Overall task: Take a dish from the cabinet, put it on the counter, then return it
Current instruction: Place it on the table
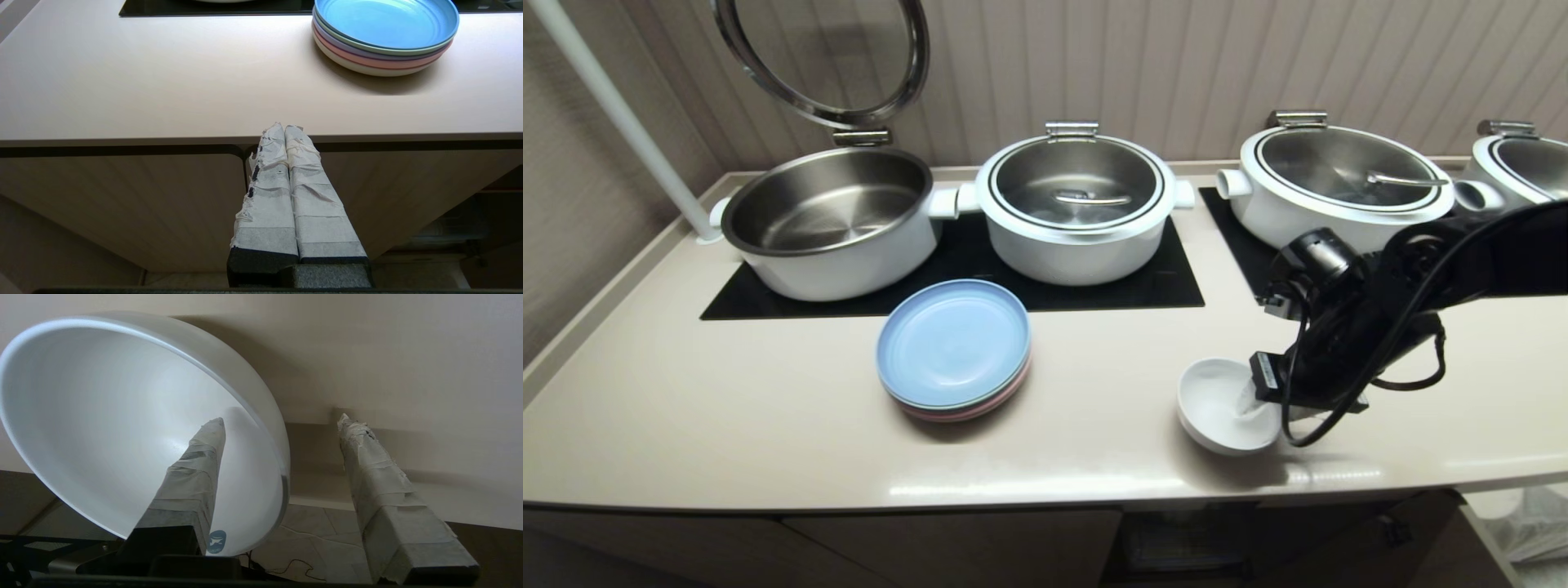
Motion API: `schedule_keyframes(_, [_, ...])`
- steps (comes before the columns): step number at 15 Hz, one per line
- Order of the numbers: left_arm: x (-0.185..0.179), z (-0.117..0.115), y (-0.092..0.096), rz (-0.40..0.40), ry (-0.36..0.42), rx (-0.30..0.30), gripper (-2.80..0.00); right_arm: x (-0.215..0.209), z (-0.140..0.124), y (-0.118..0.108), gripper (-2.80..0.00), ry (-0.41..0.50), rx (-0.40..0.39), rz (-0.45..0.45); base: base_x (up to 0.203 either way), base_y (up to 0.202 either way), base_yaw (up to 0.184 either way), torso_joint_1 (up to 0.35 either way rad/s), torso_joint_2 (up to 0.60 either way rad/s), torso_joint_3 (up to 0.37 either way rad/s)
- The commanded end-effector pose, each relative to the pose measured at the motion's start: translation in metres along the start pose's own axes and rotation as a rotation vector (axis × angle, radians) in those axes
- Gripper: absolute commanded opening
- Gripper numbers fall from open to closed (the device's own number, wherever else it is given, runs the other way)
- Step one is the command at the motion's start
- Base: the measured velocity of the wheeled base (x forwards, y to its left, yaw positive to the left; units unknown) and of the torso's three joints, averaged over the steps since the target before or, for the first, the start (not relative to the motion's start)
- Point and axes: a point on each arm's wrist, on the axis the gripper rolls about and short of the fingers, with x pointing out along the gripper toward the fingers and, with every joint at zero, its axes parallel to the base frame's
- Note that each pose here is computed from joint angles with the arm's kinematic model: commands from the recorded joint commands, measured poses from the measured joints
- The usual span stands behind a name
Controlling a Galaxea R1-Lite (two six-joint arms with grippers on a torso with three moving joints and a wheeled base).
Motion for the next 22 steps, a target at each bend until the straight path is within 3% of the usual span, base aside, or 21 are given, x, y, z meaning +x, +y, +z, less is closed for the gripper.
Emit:
schedule_keyframes(1, [0.000, 0.000, 0.000, 0.001, 0.000, -0.001, -2.80, -0.003, 0.003, 0.001, 0.00, -0.017, 0.003, 0.007, 0.000, 0.000, 0.000, 0.000, 0.00, 0.000])
schedule_keyframes(9, [0.000, 0.000, 0.000, -0.001, 0.001, -0.001, -2.80, -0.021, 0.005, 0.005, 0.00, -0.081, -0.009, 0.030, 0.000, 0.000, 0.000, 0.000, 0.00, 0.000])
schedule_keyframes(18, [0.000, 0.000, 0.000, 0.001, 0.001, -0.001, -2.80, -0.053, -0.016, 0.006, 0.00, -0.118, -0.030, 0.050, 0.000, 0.000, 0.000, 0.000, 0.00, 0.000])
schedule_keyframes(19, [0.000, 0.000, 0.000, 0.000, 0.000, -0.001, -2.80, -0.056, -0.020, 0.006, -2.80, -0.120, -0.032, 0.052, 0.000, 0.000, 0.000, 0.000, 0.00, 0.000])
schedule_keyframes(22, [0.000, 0.000, 0.000, 0.000, -0.001, -0.001, -2.80, -0.067, -0.030, 0.004, -2.80, -0.134, -0.037, 0.059, 0.000, 0.000, 0.000, 0.000, 0.00, 0.000])
